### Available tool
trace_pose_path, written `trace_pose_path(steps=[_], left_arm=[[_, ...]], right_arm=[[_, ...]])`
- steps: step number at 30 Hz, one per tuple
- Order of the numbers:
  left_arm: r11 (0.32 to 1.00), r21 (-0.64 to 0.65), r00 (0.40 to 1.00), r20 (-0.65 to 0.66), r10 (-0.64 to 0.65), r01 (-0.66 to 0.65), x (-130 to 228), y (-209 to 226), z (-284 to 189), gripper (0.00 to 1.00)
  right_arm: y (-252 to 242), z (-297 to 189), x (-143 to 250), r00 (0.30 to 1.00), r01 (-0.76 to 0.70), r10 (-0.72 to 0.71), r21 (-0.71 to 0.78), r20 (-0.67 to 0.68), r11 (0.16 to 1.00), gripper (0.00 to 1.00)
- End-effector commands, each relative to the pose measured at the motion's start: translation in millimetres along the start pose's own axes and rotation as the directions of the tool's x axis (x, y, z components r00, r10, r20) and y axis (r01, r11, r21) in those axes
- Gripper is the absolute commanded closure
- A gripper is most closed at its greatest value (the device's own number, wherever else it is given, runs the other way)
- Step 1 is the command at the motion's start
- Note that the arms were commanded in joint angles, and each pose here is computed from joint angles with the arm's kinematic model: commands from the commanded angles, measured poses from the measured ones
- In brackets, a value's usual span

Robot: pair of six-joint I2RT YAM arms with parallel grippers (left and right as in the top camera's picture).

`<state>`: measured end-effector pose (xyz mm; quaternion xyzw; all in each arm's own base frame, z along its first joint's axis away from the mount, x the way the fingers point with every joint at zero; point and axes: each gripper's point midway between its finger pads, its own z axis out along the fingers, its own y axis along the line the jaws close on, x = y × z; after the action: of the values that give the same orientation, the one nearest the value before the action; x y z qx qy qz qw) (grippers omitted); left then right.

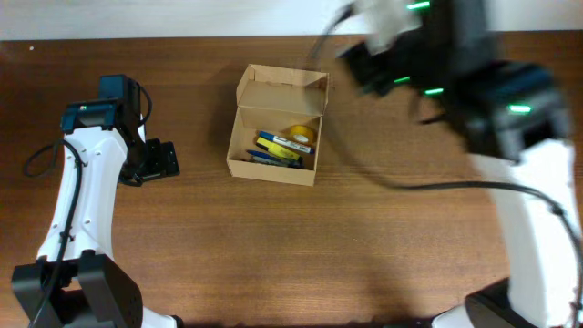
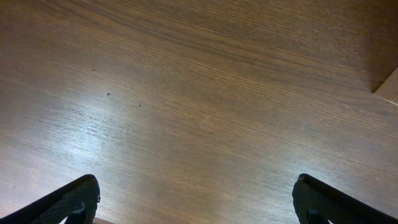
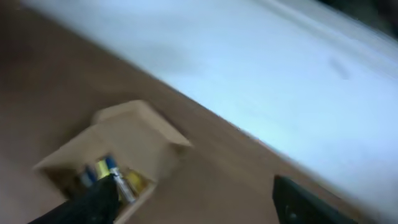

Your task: Pack container

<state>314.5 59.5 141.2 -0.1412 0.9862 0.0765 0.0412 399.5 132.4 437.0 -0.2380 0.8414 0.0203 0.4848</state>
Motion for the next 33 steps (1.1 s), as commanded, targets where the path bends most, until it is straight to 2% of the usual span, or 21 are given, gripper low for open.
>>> trace_pose_path(steps=[1, 4, 7, 10, 11, 13, 16, 17, 19, 20, 22, 28, 33], left_arm=[[1.0, 0.007, 1.0, 0.018, 0.005, -0.005, -3.0, 0.1, -0.6, 0.0], [0.997, 0.072, 0.995, 0.101, -0.013, 0.006, -24.1, -12.2, -2.4, 0.0], [0.981, 0.194, 0.994, 0.105, -0.015, -0.006, -26.7, -33.5, -5.5, 0.0], [0.971, 0.241, 0.991, 0.131, -0.02, -0.013, -33.4, -41.7, -8.3, 0.0], [0.962, 0.273, 0.99, 0.14, -0.02, -0.019, -36.0, -47.6, -10.1, 0.07], [0.939, 0.343, 0.985, 0.168, -0.024, -0.036, -43.5, -60.3, -15.5, 0.38], [0.911, 0.407, 0.974, 0.225, -0.031, -0.065, -57.7, -73.1, -22.9, 0.7], [0.911, 0.407, 0.97, 0.239, -0.036, -0.067, -61.5, -74.4, -23.6, 0.8], [0.911, 0.408, 0.969, 0.242, -0.041, -0.063, -65.3, -76.3, -20.6, 0.98], [0.91, 0.411, 0.973, 0.224, -0.057, -0.042, -65.2, -77.0, -16.7, 0.98], [0.903, 0.428, 0.982, 0.179, -0.056, -0.026, -62.0, -82.2, -6.3, 0.98], [0.873, 0.487, 0.999, 0.022, 0.025, -0.033, -45.6, -120.7, 38.6, 0.98], [0.84, 0.533, 0.991, -0.024, 0.131, -0.099, -31.7, -169.7, 64.3, 0.98]], right_arm=[[-63.7, -3.6, 38.1, 0.916, -0.387, 0.397, 0.131, -0.062, 0.913, 0.2], [-96.5, 0.2, 82.4, 0.798, -0.567, 0.582, 0.133, -0.157, 0.813, 0.2], [-116.5, 9.8, 122.8, 0.692, -0.668, 0.677, 0.134, -0.249, 0.732, 0.23], [-128.8, 29.2, 160.6, 0.59, -0.743, 0.739, 0.139, -0.324, 0.654, 0.36], [-130.1, 36.5, 172.1, 0.561, -0.76, 0.751, 0.143, -0.347, 0.634, 0.4], [-127.0, 53.7, 198.7, 0.5, -0.783, 0.764, 0.164, -0.408, 0.6, 0.46], [-115.2, 80.3, 235.5, 0.425, -0.798, 0.76, 0.193, -0.492, 0.571, 0.59], [-108.9, 88.9, 247.1, 0.392, -0.805, 0.76, 0.206, -0.519, 0.556, 0.68], [-93.2, 103.5, 268.6, 0.326, -0.821, 0.747, 0.217, -0.579, 0.527, 0.96], [-85.6, 108.9, 275.8, 0.303, -0.828, 0.737, 0.215, -0.604, 0.517, 0.96], [-73.2, 118.8, 284.8, 0.286, -0.837, 0.712, 0.195, -0.641, 0.512, 0.96], [-56.8, 136.3, 274.6, 0.371, -0.826, 0.655, 0.088, -0.658, 0.556, 0.96], [-50.4, 139.5, 270.7, 0.388, -0.819, 0.642, 0.072, -0.662, 0.569, 0.96]])
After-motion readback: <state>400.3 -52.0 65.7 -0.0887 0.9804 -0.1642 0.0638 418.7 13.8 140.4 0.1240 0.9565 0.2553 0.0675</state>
